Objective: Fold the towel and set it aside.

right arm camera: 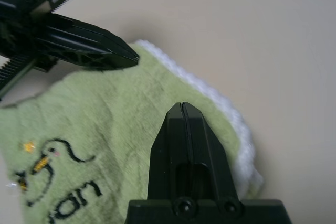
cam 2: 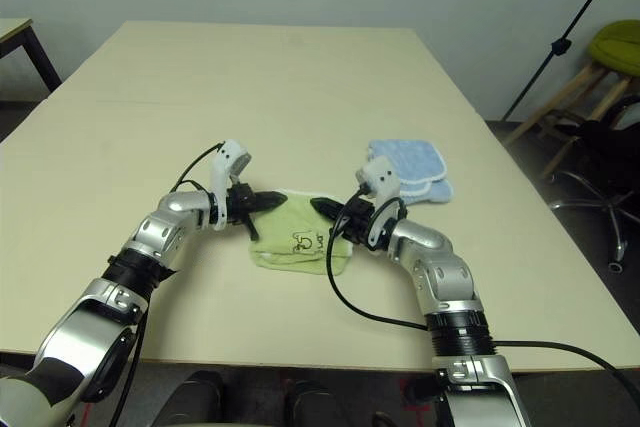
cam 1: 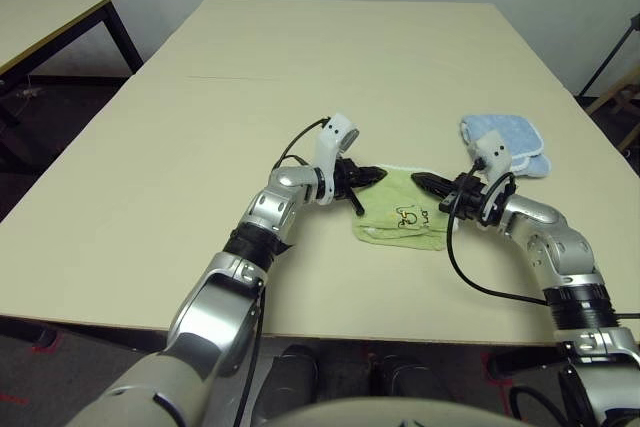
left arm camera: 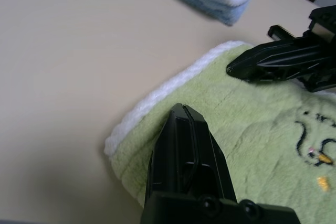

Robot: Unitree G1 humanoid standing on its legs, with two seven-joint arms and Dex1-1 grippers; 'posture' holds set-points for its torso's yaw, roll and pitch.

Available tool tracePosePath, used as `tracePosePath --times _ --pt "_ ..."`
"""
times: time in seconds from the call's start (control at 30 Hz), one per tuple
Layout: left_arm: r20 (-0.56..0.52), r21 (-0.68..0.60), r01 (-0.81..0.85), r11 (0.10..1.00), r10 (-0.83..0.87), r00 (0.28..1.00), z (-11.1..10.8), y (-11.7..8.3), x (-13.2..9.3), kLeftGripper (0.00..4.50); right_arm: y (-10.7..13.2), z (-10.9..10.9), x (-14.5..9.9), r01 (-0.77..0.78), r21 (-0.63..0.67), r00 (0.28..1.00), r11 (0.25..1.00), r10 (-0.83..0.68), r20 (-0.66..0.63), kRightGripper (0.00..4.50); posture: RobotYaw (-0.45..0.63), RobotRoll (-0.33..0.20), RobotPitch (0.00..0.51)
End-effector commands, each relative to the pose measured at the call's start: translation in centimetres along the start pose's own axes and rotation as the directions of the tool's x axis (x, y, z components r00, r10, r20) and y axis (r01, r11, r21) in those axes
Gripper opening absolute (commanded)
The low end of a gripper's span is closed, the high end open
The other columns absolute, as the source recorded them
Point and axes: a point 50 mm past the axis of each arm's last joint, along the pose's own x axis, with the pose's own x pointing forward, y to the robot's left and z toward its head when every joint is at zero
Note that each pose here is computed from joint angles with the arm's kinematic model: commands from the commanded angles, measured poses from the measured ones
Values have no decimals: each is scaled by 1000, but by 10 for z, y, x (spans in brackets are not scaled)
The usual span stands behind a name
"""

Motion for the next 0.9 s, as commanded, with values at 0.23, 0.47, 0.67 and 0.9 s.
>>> tracePosePath --times 0.23,0.47,0.67,0.9 --pt "-95 -52 36 998 -40 995 -24 -9 1 28 -3 -37 -4 57 21 989 998 -54 -138 0 52 0 42" --pt "3 -221 24 975 -24 1000 -6 -7 -14 979 -9 -9 -14 36 53 997 998 -40 69 977 49 0 44" --pt "-40 -434 -20 901 2 999 9 4 -45 3085 -14 10 -43 -84 -26 984 996 87 158 3186 49 0 51" --pt "-163 -641 -62 765 -57 985 4 14 -70 4483 -19 28 -68 -202 -65 963 977 211 170 4500 57 0 55"
